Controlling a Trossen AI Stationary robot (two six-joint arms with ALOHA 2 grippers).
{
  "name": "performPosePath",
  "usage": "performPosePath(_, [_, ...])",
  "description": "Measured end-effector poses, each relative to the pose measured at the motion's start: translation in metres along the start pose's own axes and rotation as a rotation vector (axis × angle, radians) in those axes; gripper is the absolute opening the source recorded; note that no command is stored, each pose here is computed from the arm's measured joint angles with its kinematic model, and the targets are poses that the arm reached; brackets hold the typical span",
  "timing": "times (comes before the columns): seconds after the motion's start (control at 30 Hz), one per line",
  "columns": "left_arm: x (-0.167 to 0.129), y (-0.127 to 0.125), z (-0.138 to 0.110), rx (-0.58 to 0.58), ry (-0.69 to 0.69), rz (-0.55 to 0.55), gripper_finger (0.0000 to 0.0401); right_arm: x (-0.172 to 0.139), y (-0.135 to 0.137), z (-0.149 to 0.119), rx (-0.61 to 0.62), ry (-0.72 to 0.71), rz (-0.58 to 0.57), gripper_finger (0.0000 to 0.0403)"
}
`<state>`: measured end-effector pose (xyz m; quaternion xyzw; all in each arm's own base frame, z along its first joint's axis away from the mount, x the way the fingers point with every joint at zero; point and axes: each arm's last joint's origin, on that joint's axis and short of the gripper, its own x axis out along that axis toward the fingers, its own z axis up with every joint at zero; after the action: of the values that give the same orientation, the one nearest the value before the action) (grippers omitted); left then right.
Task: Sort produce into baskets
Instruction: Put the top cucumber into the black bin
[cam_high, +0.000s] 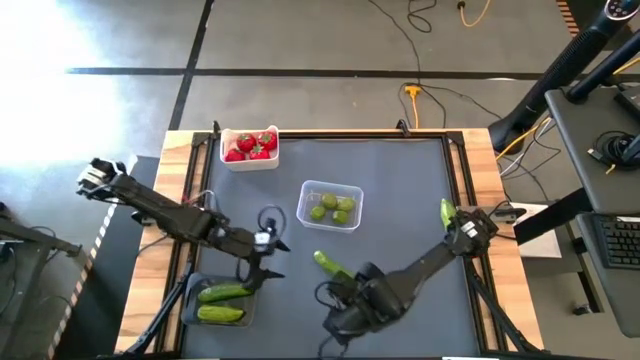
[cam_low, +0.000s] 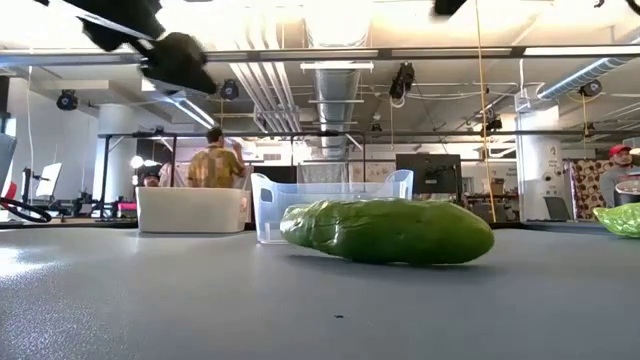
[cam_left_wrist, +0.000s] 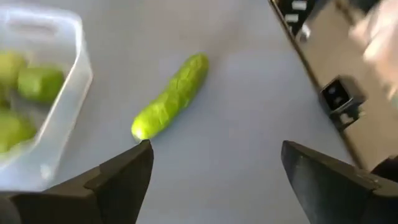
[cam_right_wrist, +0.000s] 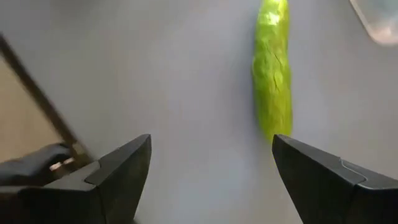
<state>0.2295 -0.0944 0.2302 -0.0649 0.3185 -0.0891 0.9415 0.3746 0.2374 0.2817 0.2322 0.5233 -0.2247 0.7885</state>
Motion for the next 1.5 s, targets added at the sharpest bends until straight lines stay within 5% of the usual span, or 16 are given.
performPosePath(0.33, [0.076, -0.018, 0.027, 0.296, 0.237, -0.010, 0.0323, -0.026, 0.009, -0.047, 0.235, 0.027, -0.008, 0.0326])
performPosePath(0.8, [0.151, 0.008, 0.049, 0.483, 0.312, 0.033, 0.0322, -0.044, 0.018, -0.097, 0.507, 0.059, 0.016, 0.0325])
performPosePath(1.2, [0.186, 0.032, 0.020, 0.426, 0.436, 0.035, 0.0281, -0.048, 0.020, -0.110, 0.529, 0.063, 0.026, 0.0325])
performPosePath(1.5, [0.179, 0.028, 0.027, 0.296, 0.480, 0.001, 0.0148, -0.047, 0.018, -0.108, 0.419, 0.058, 0.015, 0.0325])
